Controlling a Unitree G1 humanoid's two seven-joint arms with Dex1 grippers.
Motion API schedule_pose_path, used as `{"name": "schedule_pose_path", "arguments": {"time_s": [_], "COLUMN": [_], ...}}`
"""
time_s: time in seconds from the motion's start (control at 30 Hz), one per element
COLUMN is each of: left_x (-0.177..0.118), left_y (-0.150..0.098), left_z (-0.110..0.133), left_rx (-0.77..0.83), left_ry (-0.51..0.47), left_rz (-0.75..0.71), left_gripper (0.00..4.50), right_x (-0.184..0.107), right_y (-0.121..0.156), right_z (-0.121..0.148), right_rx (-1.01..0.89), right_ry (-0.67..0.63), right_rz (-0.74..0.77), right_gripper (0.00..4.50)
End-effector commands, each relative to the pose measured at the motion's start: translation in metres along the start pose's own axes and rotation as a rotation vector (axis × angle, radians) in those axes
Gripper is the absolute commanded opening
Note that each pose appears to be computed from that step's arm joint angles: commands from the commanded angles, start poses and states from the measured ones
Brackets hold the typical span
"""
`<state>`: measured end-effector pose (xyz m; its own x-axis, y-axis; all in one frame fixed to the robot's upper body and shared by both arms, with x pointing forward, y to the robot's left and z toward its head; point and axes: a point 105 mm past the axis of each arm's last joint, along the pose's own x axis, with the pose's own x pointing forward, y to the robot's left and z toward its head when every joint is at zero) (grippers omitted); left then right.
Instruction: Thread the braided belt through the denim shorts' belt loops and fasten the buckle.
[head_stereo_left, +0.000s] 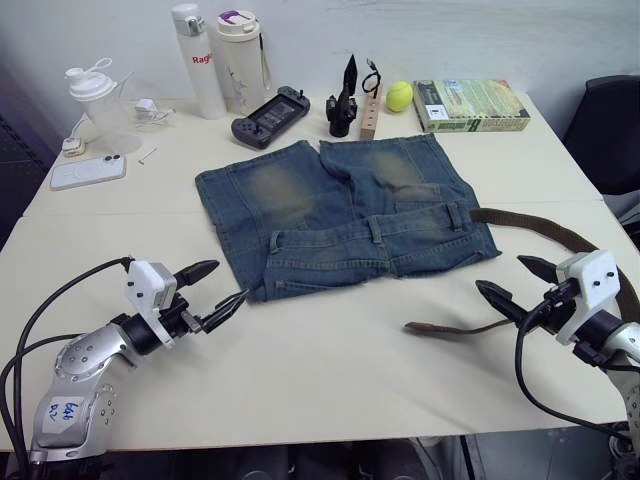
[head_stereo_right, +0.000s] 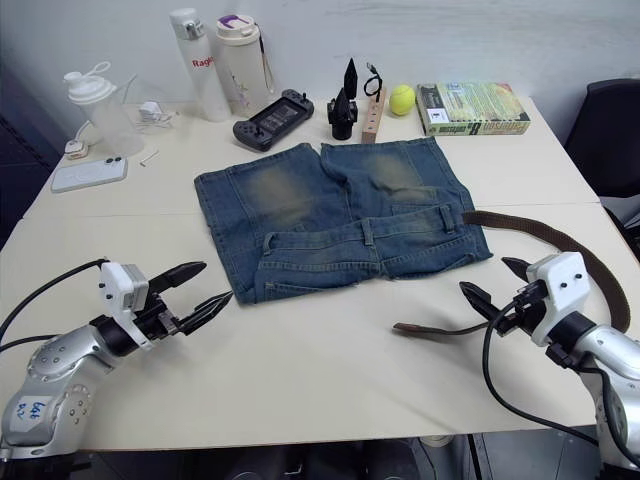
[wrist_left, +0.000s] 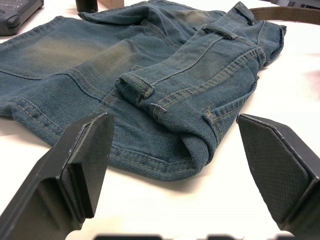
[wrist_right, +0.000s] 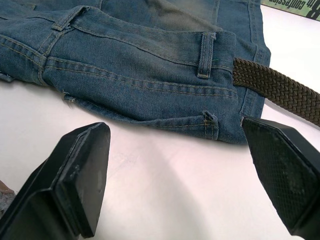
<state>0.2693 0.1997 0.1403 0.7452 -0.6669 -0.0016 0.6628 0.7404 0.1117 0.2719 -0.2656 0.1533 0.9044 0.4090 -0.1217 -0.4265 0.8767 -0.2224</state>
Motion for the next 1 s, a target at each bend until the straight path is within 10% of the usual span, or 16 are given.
{"name": "schedule_pose_path", "arguments": {"time_s": [0.03, 0.73, 1.0], "left_x": [-0.001, 0.003, -0.004], "left_y": [-0.001, -0.007, -0.048], "left_z": [0.008, 0.012, 0.014], "left_rx": [0.028, 0.039, 0.06], "left_ry": [-0.018, -0.018, 0.119], "left_rz": [-0.007, -0.083, -0.513], "left_gripper": [4.26, 4.26, 4.26], "right_x": [0.0, 0.002, -0.022], "right_y": [0.001, 0.007, 0.019], "right_z": [0.009, 0.009, 0.01], "right_rx": [-0.014, -0.021, -0.085], "right_ry": [-0.039, -0.005, 0.254], "right_rz": [0.002, 0.08, 0.462], "right_gripper": [4.48, 4.48, 4.48]}}
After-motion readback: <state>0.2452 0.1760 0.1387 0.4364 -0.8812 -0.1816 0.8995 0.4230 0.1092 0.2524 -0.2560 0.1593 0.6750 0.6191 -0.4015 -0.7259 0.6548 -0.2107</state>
